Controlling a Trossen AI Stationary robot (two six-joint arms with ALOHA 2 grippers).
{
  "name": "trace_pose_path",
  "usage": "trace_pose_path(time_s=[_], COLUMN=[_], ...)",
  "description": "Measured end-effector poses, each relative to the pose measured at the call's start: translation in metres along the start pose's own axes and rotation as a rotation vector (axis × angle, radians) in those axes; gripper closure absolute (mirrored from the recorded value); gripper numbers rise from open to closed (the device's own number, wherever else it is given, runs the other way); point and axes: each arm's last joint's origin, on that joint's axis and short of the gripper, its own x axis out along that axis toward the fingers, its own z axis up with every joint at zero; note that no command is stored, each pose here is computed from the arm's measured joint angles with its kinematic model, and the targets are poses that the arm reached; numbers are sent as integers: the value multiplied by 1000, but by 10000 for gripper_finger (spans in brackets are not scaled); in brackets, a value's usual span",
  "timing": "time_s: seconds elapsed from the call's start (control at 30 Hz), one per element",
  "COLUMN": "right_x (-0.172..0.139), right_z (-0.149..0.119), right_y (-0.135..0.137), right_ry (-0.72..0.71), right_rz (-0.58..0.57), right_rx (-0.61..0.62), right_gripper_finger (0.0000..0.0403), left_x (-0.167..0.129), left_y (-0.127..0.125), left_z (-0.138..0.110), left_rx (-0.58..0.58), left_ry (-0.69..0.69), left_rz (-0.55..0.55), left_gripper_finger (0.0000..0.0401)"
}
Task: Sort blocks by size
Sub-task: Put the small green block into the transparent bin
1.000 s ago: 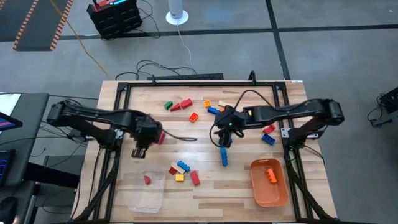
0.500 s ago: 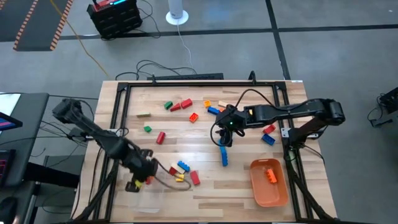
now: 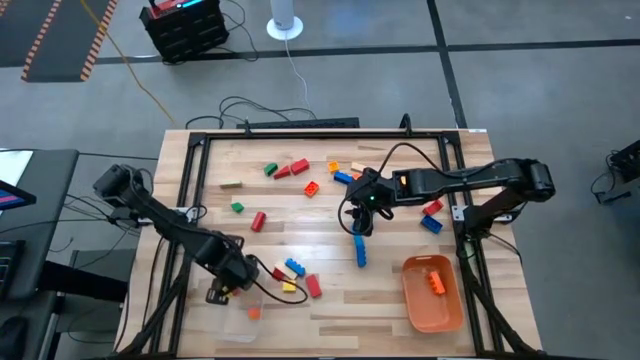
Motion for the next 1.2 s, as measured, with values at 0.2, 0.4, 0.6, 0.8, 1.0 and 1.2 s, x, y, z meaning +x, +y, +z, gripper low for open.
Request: trace_pose_path(time_s=[0.2, 0.4, 0.6, 0.8, 1.0, 1.2], right_x=[0, 0, 0, 0, 0, -1], right_z=[1, 1, 1, 1, 1, 1], right_y=[0, 0, 0, 0, 2, 9], right_ry=[-7, -7, -7, -7, -14, -27], right_rz=[1, 1, 1, 1, 7, 23], right_rx=[0, -3, -3, -3, -3, -17], right_gripper_finger=[186, 186, 186, 186, 186, 186], left_x=[-1, -1, -1, -1, -2, -2], left_y=[6, 6, 4, -2, -2, -4], left_z=[-3, -6, -9, -13, -18, -19], left_rx=[-13, -50, -138, -202, -350, -466], left_ry=[1, 35, 87, 123, 171, 224], left_rz=[117, 99, 27, 4, 33, -29], left_gripper_finger=[209, 209, 209, 210, 210, 210])
